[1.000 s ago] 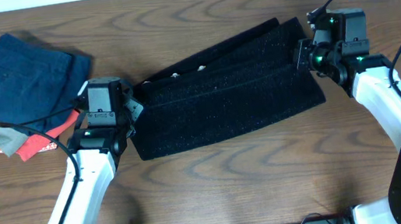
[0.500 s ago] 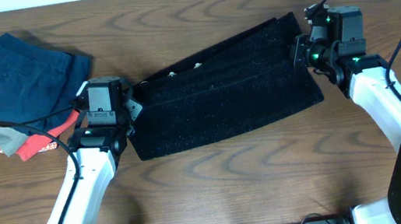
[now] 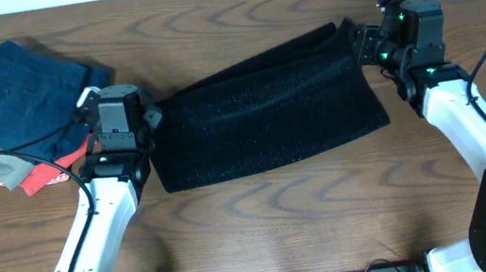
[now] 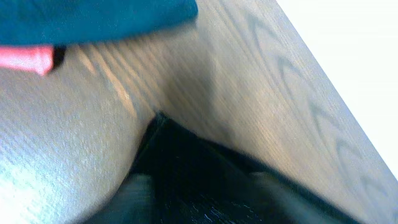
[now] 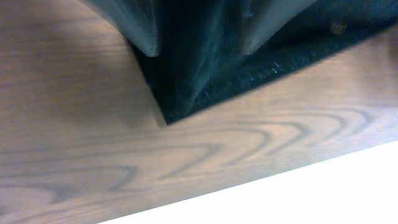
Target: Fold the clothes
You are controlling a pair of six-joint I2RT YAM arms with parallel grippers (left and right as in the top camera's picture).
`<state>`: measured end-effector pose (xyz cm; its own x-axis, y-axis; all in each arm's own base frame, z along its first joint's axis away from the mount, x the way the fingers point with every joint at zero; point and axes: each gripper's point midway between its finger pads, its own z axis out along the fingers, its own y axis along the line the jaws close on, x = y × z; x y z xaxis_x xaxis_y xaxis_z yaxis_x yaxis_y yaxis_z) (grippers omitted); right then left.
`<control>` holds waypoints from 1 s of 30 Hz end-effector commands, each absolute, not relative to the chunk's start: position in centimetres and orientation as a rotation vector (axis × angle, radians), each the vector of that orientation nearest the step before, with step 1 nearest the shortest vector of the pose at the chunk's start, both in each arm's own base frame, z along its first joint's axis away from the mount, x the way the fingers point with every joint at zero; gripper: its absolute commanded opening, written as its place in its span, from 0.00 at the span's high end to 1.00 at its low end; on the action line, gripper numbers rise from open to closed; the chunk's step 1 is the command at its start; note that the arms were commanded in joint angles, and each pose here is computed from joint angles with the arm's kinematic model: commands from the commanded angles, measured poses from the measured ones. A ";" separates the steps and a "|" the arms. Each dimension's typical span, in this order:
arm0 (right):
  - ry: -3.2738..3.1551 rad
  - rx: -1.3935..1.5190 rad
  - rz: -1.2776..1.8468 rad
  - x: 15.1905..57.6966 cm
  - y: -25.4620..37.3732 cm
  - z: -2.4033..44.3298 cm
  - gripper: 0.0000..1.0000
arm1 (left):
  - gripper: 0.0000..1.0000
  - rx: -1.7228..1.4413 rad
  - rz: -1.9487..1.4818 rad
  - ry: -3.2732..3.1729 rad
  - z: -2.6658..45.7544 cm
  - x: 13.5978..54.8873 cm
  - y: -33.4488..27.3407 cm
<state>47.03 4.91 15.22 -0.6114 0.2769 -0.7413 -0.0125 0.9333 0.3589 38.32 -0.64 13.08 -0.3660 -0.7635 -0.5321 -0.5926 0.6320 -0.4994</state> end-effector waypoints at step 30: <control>2.783 0.188 0.237 39.2 3.1 1.1 0.39 | 0.13 -1.071 0.008 2.661 2.3 29.5 -0.9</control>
<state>39.03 2.02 1.48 -0.9212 0.1939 -0.3372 0.1564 0.9784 0.1354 30.54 -0.63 4.12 -0.6407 -0.7055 -0.3029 -0.7029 0.6977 -0.1385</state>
